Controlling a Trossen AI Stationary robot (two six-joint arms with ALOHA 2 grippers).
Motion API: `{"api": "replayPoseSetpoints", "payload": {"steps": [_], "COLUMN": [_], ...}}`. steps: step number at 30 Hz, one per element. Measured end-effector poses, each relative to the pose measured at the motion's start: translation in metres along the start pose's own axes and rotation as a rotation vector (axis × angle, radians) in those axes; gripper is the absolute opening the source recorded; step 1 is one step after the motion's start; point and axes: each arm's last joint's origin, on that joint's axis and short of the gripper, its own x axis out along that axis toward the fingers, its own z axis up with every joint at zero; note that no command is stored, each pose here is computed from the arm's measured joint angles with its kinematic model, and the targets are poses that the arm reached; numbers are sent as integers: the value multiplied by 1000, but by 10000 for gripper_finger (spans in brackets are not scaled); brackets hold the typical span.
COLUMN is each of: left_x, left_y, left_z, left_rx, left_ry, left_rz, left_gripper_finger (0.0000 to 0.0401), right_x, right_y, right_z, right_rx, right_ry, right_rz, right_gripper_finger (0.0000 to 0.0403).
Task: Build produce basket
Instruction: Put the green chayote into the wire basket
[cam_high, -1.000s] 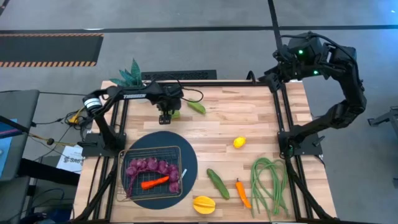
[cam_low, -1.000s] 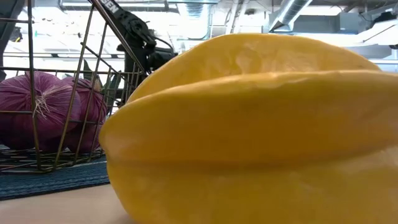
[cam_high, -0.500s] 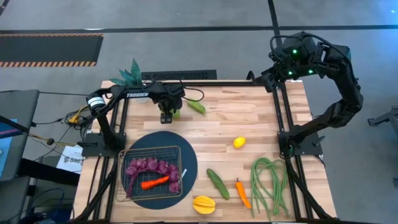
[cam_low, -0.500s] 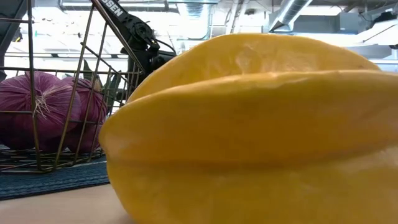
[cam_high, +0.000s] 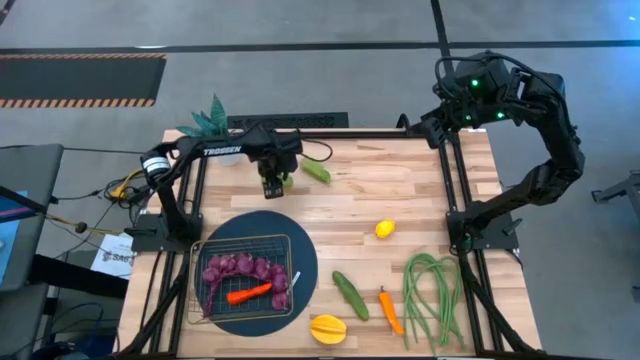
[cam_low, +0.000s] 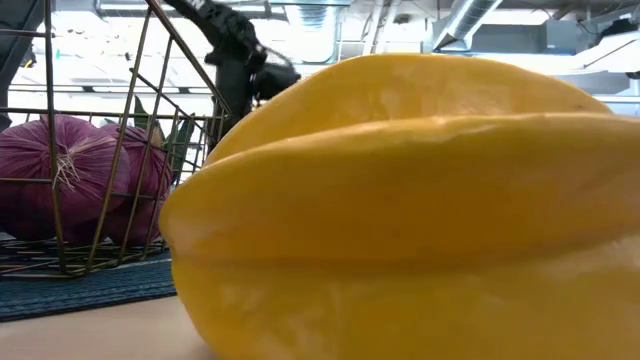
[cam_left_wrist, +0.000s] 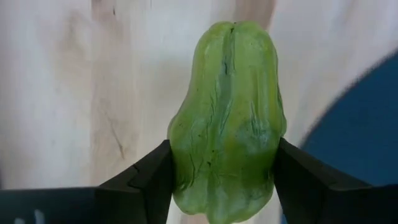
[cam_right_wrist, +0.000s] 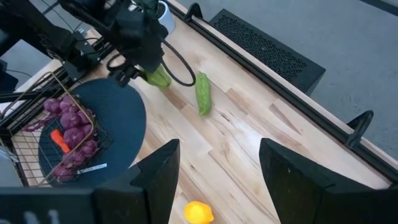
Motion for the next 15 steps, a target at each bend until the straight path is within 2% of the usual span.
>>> {"api": "replayPoseSetpoints", "payload": {"steps": [3, 7, 11, 15], "left_x": [-32, -80, -124, -156], "left_y": [-3, -14, -35, -64], "left_z": [10, 13, 5, -7], "left_rx": [6, 3, 15, 34], "left_ry": [-46, -69, -48, -147], "left_rz": [-8, -99, -159, -203], "left_gripper_finger": [199, 199, 199, 199], "right_x": [0, 0, 0, 0], "right_y": [0, 0, 0, 0], "right_z": [0, 0, 0, 0], "right_rx": [-4, -25, -35, -76], "right_ry": [0, 0, 0, 0], "right_rz": [0, 0, 0, 0], "right_gripper_finger": [239, 239, 240, 240]}}
